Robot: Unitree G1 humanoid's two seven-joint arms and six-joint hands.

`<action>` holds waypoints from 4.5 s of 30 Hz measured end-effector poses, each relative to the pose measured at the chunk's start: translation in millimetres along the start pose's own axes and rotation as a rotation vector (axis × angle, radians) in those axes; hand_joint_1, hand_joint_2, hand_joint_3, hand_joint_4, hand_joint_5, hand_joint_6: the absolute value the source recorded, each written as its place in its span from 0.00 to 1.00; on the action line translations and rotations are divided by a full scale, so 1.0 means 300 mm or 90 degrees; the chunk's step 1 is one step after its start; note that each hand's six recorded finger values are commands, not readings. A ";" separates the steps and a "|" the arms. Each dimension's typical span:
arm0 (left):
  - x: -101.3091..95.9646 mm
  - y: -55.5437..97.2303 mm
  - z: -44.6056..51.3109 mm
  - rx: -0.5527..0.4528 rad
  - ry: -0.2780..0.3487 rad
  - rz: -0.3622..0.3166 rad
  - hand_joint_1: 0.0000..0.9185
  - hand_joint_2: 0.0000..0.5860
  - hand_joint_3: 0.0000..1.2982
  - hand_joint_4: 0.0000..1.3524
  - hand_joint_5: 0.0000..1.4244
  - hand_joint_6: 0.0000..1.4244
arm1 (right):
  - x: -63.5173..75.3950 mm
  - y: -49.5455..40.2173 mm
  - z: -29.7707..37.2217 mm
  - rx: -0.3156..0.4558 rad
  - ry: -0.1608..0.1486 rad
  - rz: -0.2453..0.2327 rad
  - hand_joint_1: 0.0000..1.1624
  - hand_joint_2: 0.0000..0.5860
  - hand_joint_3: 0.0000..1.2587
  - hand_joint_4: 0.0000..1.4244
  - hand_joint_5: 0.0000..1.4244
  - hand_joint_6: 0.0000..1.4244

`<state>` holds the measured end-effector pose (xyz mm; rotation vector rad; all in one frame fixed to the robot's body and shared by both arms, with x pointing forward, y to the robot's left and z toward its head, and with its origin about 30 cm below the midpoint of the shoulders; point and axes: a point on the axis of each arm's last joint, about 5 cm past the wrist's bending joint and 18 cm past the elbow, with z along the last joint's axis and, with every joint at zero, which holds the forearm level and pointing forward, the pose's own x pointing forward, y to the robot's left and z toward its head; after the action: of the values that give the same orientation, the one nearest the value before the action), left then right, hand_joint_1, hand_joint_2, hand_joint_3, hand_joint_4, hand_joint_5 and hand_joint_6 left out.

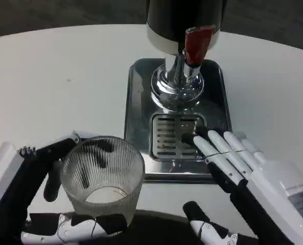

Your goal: Grasp the cup under the faucet to collect the drink, then remove the cup.

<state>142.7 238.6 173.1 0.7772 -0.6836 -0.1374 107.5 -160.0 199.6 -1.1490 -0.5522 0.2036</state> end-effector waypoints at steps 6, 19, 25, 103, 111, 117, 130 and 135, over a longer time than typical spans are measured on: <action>0.045 -0.014 -0.033 -0.013 0.001 0.021 0.65 0.16 0.71 0.74 0.84 0.91 | 0.000 0.001 -0.010 -0.004 0.009 -0.003 0.21 0.80 0.05 0.00 0.00 0.00; 0.209 -0.072 -0.133 0.001 -0.005 0.021 0.64 0.15 0.71 0.74 0.84 0.91 | -0.020 0.005 -0.008 0.000 0.030 -0.003 0.23 0.80 0.05 0.00 0.00 0.00; 0.280 -0.092 -0.184 0.021 0.006 0.032 0.64 0.15 0.71 0.74 0.84 0.91 | -0.026 0.003 -0.004 0.001 0.039 -0.010 0.23 0.79 0.05 0.00 0.00 0.00; 0.468 -0.260 -0.242 0.002 0.015 0.039 0.00 0.06 0.02 0.00 0.11 0.01 | -0.064 0.014 0.031 0.029 0.109 -0.040 0.25 0.79 0.07 0.01 0.01 0.01; 0.407 -0.073 -0.199 -0.020 -0.043 0.093 0.00 0.17 0.00 0.00 0.02 0.00 | -0.058 0.012 0.031 0.031 0.102 -0.046 0.25 0.79 0.07 0.01 0.01 0.01; 0.449 0.096 -0.123 -0.066 -0.131 0.087 0.00 0.22 0.00 0.00 0.00 0.00 | -0.048 0.006 0.029 0.035 0.086 -0.056 0.25 0.79 0.07 0.01 0.01 0.01; 0.587 0.260 -0.001 -0.288 -0.234 -0.106 0.00 0.17 0.00 0.00 0.00 0.00 | -0.042 -0.002 0.022 0.035 0.078 -0.059 0.23 0.78 0.08 0.02 0.01 0.01; 0.654 0.241 0.012 -0.392 -0.242 -0.208 0.00 0.16 0.00 0.00 0.00 0.00 | -0.046 -0.004 0.018 0.039 0.084 -0.060 0.20 0.78 0.08 0.02 0.01 0.01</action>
<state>284.0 218.2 326.1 0.2579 -0.8092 -0.7722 92.9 -162.1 198.0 -1.0668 -0.4791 0.0631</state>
